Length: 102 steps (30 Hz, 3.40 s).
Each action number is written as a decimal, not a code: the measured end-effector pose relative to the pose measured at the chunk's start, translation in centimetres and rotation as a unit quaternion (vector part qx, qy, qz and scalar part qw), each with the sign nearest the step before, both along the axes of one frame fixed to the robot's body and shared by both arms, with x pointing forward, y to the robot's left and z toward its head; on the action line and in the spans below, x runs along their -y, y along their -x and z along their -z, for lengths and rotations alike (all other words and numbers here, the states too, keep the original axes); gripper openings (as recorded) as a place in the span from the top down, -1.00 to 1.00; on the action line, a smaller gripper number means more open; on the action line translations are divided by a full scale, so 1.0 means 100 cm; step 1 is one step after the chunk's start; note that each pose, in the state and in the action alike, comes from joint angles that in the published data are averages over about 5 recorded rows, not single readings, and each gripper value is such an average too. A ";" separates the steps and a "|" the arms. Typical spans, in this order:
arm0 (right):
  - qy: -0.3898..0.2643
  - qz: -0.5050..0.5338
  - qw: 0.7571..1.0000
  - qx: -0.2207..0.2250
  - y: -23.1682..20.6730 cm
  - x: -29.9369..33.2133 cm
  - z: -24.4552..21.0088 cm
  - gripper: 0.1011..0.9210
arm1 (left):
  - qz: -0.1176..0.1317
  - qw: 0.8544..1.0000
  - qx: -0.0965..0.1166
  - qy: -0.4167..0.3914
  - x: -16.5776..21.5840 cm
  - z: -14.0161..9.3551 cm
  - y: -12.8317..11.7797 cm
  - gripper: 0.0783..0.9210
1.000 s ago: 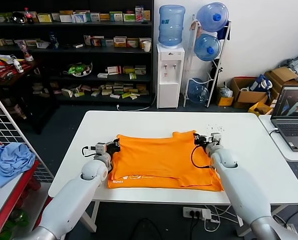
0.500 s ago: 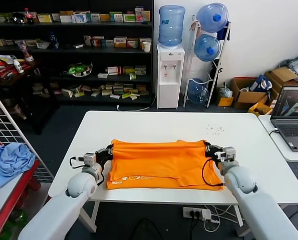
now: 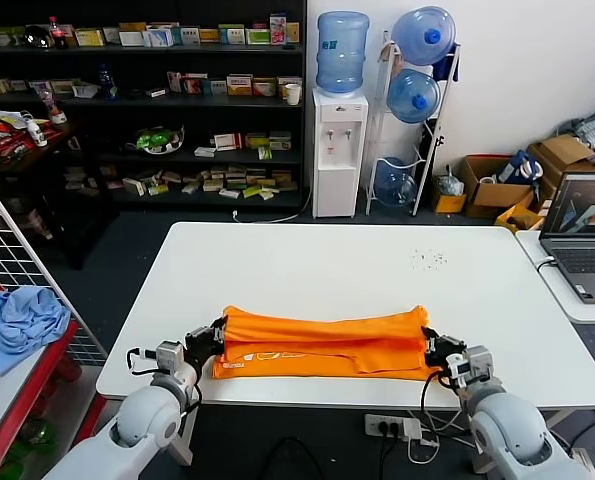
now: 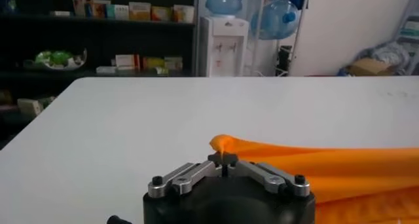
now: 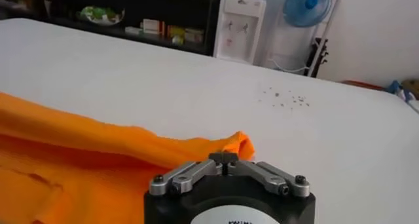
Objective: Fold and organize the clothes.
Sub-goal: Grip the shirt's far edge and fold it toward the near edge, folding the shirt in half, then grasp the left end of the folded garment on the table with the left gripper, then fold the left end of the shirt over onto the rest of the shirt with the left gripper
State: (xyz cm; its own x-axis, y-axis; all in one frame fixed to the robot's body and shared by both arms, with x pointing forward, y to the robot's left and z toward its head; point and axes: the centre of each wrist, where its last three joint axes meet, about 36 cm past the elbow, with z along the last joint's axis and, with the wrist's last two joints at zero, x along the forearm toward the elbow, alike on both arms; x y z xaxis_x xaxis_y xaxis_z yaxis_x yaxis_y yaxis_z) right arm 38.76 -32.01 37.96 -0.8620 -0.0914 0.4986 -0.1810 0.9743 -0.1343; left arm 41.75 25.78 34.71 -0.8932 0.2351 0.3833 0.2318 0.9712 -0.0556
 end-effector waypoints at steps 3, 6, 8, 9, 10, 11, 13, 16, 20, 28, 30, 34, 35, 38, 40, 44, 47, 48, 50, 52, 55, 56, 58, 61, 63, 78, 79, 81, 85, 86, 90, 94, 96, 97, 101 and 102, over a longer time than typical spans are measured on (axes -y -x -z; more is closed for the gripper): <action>0.002 0.003 1.000 -0.003 0.006 0.000 0.001 0.80 | 0.001 1.000 -0.004 0.001 0.000 0.003 0.007 0.84; 0.001 0.004 1.000 -0.002 0.011 -0.002 0.001 0.62 | -0.001 1.000 -0.005 0.002 -0.001 0.004 0.011 0.65; 0.001 0.002 1.000 -0.001 0.015 -0.004 0.000 0.49 | -0.003 1.000 -0.006 0.004 -0.001 0.005 0.014 0.52; 0.000 0.001 1.000 0.000 0.017 -0.005 0.000 0.40 | -0.005 1.000 -0.007 0.004 -0.001 0.005 0.015 0.44; 0.000 0.001 1.000 0.001 0.018 -0.006 0.000 0.34 | -0.006 1.000 -0.008 0.004 -0.001 0.006 0.016 0.38; -0.001 0.000 1.000 0.003 0.020 -0.007 -0.001 0.28 | -0.008 1.000 -0.010 0.005 -0.001 0.007 0.018 0.32; -0.002 -0.001 1.000 0.005 0.023 -0.009 -0.001 0.13 | -0.011 1.000 -0.015 0.006 -0.001 0.008 0.020 0.17; -0.003 -0.003 1.000 0.008 0.027 -0.012 -0.003 -0.08 | -0.018 1.000 -0.024 0.010 0.000 0.011 0.022 -0.03; -0.006 -0.005 1.000 0.010 0.031 -0.014 -0.005 -0.36 | -0.030 0.999 -0.036 0.019 0.001 0.014 0.021 -0.30; -0.012 -0.006 1.000 0.012 0.037 -0.017 -0.011 -0.75 | -0.049 0.996 -0.069 0.039 0.006 0.018 0.020 -0.70; -0.013 -0.006 1.000 0.013 0.038 -0.018 -0.012 -0.76 | -0.050 0.995 -0.075 0.041 0.007 0.019 0.021 -0.64; -0.015 -0.006 1.000 0.014 0.040 -0.019 -0.013 -0.76 | -0.049 0.994 -0.082 0.044 0.009 0.020 0.021 -0.38; -0.015 -0.006 1.000 0.014 0.040 -0.019 -0.014 -0.76 | -0.048 0.994 -0.083 0.045 0.010 0.020 0.022 -0.30; -0.016 -0.006 1.000 0.015 0.042 -0.019 -0.015 -0.76 | -0.046 0.994 -0.085 0.047 0.011 0.020 0.023 -0.09; -0.016 -0.006 1.000 0.016 0.043 -0.020 -0.016 -0.76 | -0.043 0.994 -0.086 0.048 0.012 0.020 0.024 0.03; -0.017 -0.004 1.000 0.019 0.043 -0.020 -0.017 -0.76 | -0.036 0.995 -0.085 0.048 0.014 0.020 0.026 0.32; -0.016 -0.002 1.000 0.022 0.044 -0.021 -0.017 -0.76 | -0.034 0.995 -0.081 0.047 0.014 0.018 0.025 0.52; -0.016 -0.002 1.000 0.024 0.044 -0.021 -0.016 -0.76 | -0.034 0.995 -0.079 0.046 0.014 0.018 0.024 0.58; -0.015 0.000 1.000 0.027 0.045 -0.020 -0.015 -0.76 | -0.035 0.996 -0.074 0.044 0.012 0.016 0.021 0.73; -0.014 0.001 0.999 0.031 0.045 -0.020 -0.015 -0.76 | -0.038 0.996 -0.067 0.041 0.009 0.013 0.018 0.83; -0.012 0.001 0.999 0.040 0.045 -0.019 -0.014 -0.76 | -0.047 0.997 -0.058 0.033 0.001 0.009 0.012 0.90; -0.012 0.001 0.999 0.044 0.044 -0.019 -0.013 -0.76 | -0.050 0.997 -0.055 0.030 -0.003 0.008 0.010 0.90; -0.010 0.001 0.998 0.055 0.043 -0.019 -0.013 -0.76 | -0.057 0.997 -0.050 0.020 -0.011 0.005 0.005 0.90; -0.009 0.000 0.997 0.070 0.041 -0.019 -0.012 -0.76 | -0.068 0.997 -0.043 0.000 -0.025 0.000 -0.002 0.90; -0.009 -0.001 0.997 0.079 0.041 -0.019 -0.011 -0.76 | -0.077 0.996 -0.040 -0.017 -0.038 -0.004 -0.008 0.90; -0.003 -0.001 0.993 0.114 0.033 -0.028 0.002 -0.76 | -0.111 0.989 -0.021 -0.100 -0.100 -0.045 -0.018 0.90; -0.002 0.000 0.993 0.115 0.033 -0.028 0.003 -0.76 | -0.107 0.989 -0.021 -0.098 -0.096 -0.047 -0.017 0.90; 0.000 0.002 0.993 0.116 0.033 -0.028 0.005 -0.76 | -0.098 0.991 -0.021 -0.091 -0.086 -0.052 -0.013 0.90; 0.005 0.006 0.993 0.117 0.032 -0.028 0.009 -0.76 | -0.077 0.995 -0.024 -0.062 -0.056 -0.058 -0.005 0.90; 0.006 0.007 0.993 0.118 0.031 -0.027 0.010 -0.76 | -0.072 0.996 -0.026 -0.053 -0.047 -0.059 -0.003 0.90; 0.009 0.012 0.993 0.120 0.028 -0.026 0.012 -0.76 | -0.055 0.998 -0.035 -0.015 -0.013 -0.058 0.002 0.90; 0.011 0.016 0.992 0.122 0.026 -0.025 0.015 -0.76 | -0.037 0.998 -0.045 0.020 0.023 -0.057 0.005 0.90; 0.011 0.018 0.992 0.121 0.024 -0.025 0.017 -0.76 | -0.028 0.998 -0.048 0.036 0.040 -0.057 0.006 0.90; 0.011 0.019 0.992 0.121 0.024 -0.026 0.018 -0.76 | -0.024 0.998 -0.049 0.043 0.049 -0.057 0.006 0.90; 0.011 0.023 0.992 0.120 0.021 -0.027 0.021 -0.76 | -0.006 0.996 -0.051 0.072 0.082 -0.060 0.005 0.90; 0.011 0.024 0.993 0.119 0.020 -0.027 0.021 -0.76 | -0.003 0.996 -0.051 0.078 0.089 -0.061 0.004 0.90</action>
